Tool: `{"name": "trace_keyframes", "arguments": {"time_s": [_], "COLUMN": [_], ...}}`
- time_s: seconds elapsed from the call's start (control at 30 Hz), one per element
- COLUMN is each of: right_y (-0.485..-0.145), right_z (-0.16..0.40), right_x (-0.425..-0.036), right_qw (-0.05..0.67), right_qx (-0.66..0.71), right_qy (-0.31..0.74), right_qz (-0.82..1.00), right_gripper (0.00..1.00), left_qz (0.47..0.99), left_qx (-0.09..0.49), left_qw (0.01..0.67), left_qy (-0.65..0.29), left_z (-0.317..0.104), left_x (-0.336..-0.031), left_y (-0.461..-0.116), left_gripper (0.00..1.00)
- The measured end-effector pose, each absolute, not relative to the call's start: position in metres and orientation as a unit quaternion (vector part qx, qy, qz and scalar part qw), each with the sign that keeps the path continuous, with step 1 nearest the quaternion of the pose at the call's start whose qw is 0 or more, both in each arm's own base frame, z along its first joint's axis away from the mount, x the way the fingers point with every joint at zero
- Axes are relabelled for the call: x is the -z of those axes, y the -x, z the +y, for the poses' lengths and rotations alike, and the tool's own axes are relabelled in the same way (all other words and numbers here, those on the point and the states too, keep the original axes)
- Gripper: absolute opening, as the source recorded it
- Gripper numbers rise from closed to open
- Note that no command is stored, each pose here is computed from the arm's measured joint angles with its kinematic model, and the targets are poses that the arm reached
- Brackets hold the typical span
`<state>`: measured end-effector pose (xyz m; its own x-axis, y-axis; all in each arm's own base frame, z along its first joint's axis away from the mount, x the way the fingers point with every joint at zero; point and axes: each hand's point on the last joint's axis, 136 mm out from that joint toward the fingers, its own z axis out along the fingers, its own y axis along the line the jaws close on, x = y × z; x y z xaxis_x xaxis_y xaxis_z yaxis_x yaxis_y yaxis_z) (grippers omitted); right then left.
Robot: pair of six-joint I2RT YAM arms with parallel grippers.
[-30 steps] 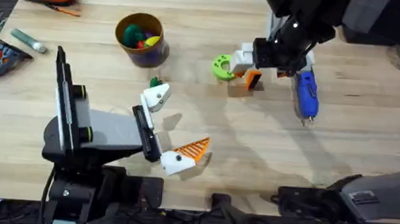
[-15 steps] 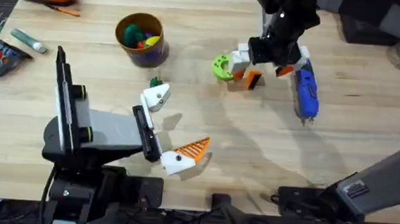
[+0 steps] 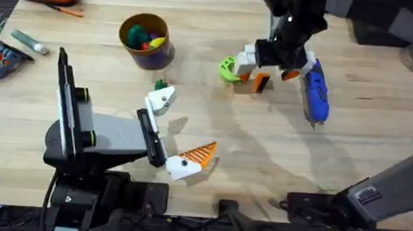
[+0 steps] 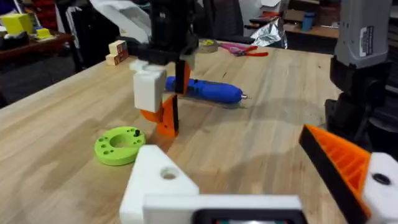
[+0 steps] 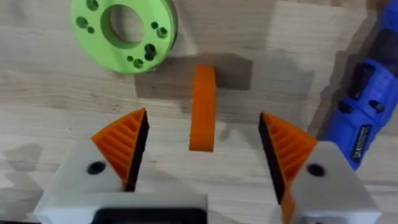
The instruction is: Pick up the gripper from the table and insert it into the empty holder that is missing its gripper. Then pick up a screw, insert it into the mounting hole, and use the screwdriver to tighten it. Finally, clean up the table by picking up the vegetable and placing it into the bucket.
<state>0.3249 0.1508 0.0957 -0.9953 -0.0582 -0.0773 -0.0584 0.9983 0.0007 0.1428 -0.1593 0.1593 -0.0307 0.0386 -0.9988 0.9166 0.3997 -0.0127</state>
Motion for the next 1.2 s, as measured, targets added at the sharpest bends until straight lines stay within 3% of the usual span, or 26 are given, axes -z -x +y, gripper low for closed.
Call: {"name": "trace_keyframes", "arguments": {"time_s": [0.27, 0.47, 0.77, 0.9, 1.2], "right_y": [-0.3215, -0.3217, -0.3224, -0.323, -0.3245], "right_z": [0.1509, 0.1505, 0.1498, 0.15, 0.1508], "right_x": [-0.0904, -0.0904, -0.0905, -0.0906, -0.0906], "right_qw": [0.032, 0.032, 0.032, 0.034, 0.036], "right_qx": [-0.005, -0.004, -0.005, -0.005, -0.007], "right_qy": [0.025, 0.026, 0.025, 0.025, 0.025], "right_qz": [0.999, 0.999, 0.999, 0.999, 0.999], "right_gripper": [0.92, 0.784, 0.442, 0.346, 0.254], "left_qz": [0.608, 0.608, 0.608, 0.608, 0.608], "left_qx": [0.382, 0.382, 0.382, 0.382, 0.382], "left_qw": [0.575, 0.575, 0.575, 0.575, 0.575], "left_qy": [-0.393, -0.393, -0.393, -0.393, -0.393], "left_z": [-0.1593, -0.1593, -0.1593, -0.1593, -0.1593], "left_x": [-0.1593, -0.1593, -0.1593, -0.1592, -0.1593], "left_y": [-0.1428, -0.1428, -0.1428, -0.1428, -0.1428], "left_gripper": [0.985, 0.985, 0.985, 0.985, 0.985]}}
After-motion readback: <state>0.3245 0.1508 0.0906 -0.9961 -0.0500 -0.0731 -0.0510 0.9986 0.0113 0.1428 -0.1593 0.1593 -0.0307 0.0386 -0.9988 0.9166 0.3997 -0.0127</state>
